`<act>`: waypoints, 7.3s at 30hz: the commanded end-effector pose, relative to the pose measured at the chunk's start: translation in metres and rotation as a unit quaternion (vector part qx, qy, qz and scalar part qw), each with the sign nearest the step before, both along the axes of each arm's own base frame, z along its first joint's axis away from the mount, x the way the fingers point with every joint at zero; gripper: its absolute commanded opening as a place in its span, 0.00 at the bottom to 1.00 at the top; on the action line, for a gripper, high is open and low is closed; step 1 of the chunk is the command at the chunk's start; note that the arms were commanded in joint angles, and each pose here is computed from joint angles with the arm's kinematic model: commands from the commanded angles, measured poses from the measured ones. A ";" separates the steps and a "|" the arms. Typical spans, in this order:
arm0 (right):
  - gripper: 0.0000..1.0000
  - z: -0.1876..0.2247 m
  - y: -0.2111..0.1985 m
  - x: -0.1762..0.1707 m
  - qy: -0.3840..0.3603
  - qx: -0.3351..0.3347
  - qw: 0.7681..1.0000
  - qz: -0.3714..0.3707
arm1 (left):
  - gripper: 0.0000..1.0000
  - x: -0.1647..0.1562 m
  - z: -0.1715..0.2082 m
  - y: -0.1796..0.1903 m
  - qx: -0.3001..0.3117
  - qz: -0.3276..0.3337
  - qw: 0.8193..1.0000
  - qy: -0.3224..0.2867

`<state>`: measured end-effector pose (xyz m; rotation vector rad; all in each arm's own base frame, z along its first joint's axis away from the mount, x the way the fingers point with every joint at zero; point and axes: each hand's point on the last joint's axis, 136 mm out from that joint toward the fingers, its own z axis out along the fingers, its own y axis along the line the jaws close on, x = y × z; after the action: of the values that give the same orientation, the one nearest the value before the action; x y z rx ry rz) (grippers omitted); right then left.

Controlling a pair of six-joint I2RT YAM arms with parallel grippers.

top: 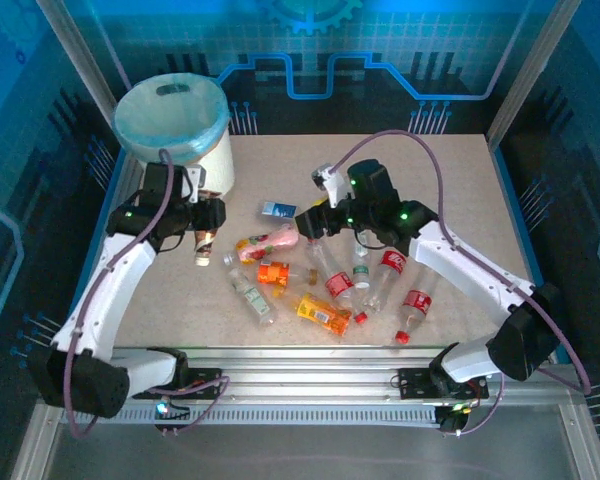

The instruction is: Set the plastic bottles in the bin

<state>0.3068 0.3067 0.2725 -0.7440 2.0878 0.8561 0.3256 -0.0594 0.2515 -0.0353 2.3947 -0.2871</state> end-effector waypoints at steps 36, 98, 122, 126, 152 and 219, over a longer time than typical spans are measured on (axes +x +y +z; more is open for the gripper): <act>0.62 0.109 0.209 0.139 -0.117 0.162 0.979 -0.047 | 0.56 0.263 0.208 0.105 0.041 0.178 0.924 -0.335; 0.67 0.018 -0.072 -0.014 0.017 -0.022 0.998 -0.058 | 0.74 -0.088 -0.048 -0.100 -0.113 -0.021 0.988 0.103; 0.66 -0.024 -0.046 0.006 0.084 -0.017 0.996 -0.041 | 0.72 -0.019 -0.130 -0.005 -0.341 0.307 0.886 0.070; 0.66 -0.026 -0.045 0.007 0.087 -0.017 0.995 -0.040 | 0.72 -0.021 -0.143 0.000 -0.373 0.329 0.864 0.076; 0.65 -0.027 -0.035 0.011 0.096 -0.023 0.995 -0.034 | 0.68 -0.013 -0.201 -0.006 -0.479 0.356 0.792 0.127; 0.65 -0.034 -0.014 0.008 0.100 -0.069 0.992 -0.031 | 0.00 -0.001 -0.141 0.033 -0.460 0.342 0.820 0.000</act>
<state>0.3184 0.2864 0.2338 -0.6713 2.3525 0.7732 0.3385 -0.0364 0.1194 -1.2878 1.7303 -1.2178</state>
